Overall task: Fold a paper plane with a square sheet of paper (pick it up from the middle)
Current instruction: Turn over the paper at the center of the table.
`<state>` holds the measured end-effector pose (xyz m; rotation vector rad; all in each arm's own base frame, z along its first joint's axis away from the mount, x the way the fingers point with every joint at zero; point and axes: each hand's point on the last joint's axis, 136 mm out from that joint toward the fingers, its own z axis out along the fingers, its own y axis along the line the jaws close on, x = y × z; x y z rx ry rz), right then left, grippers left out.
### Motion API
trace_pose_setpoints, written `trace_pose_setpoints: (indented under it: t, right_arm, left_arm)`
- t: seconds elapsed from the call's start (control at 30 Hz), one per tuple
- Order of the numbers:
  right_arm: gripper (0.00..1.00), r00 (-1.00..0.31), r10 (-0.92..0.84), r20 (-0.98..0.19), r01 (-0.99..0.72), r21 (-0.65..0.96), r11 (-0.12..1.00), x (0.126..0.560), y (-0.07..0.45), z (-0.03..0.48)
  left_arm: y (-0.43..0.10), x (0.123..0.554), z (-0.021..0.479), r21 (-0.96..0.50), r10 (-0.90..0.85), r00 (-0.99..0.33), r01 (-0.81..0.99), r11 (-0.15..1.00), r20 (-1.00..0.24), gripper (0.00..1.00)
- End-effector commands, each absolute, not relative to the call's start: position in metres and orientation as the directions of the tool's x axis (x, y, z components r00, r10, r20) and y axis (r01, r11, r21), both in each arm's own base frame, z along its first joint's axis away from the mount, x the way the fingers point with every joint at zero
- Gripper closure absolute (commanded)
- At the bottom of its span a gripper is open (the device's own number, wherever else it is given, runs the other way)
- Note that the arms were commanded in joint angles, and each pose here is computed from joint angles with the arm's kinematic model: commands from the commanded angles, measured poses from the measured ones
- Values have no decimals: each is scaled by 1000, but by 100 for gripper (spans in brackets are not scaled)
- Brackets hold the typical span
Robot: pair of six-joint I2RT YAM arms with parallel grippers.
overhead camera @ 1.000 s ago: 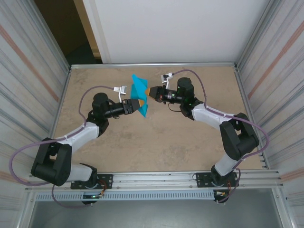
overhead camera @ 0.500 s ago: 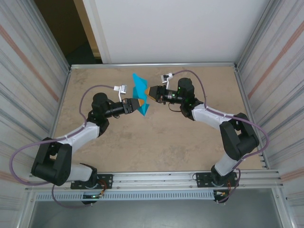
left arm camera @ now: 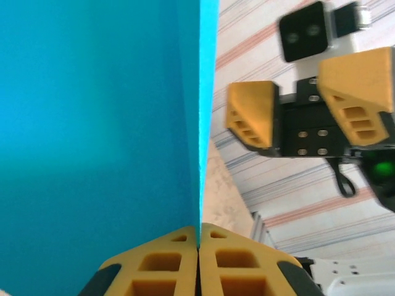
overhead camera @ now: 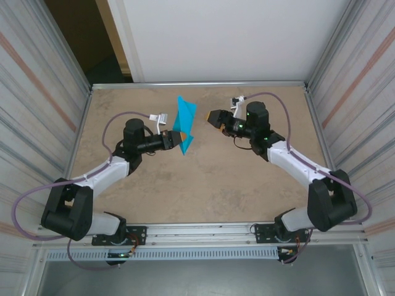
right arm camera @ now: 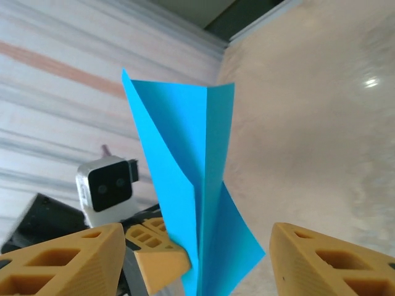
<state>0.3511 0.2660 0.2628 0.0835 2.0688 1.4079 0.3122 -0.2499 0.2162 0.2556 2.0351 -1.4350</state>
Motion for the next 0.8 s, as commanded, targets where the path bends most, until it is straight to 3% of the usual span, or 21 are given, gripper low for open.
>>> trace_pose_setpoints:
  t: [0.0,0.13,0.3,0.5,0.77]
  right_arm:
    - [37,-753,386,-532,-230,763,604,350,236,242]
    - [36,-717,412,-562,-156,705,691,350,212,233]
    - [33,-671,448,-591,-103,673,733,351,190,228]
    - [33,-660,472,-584,-39,655,755,354,172,213]
    - [33,-648,514,-562,32,654,756,350,150,197]
  left_arm:
    - [-241,319,207,-680,-110,-759,498,539,-642,91]
    - [-228,328,182,-476,39,-753,454,754,-657,91]
    - [-204,348,156,-56,269,-755,374,926,-598,91]
    - [-179,373,141,381,469,-758,311,871,-454,91]
    - [-169,392,107,647,563,-787,294,704,-254,90]
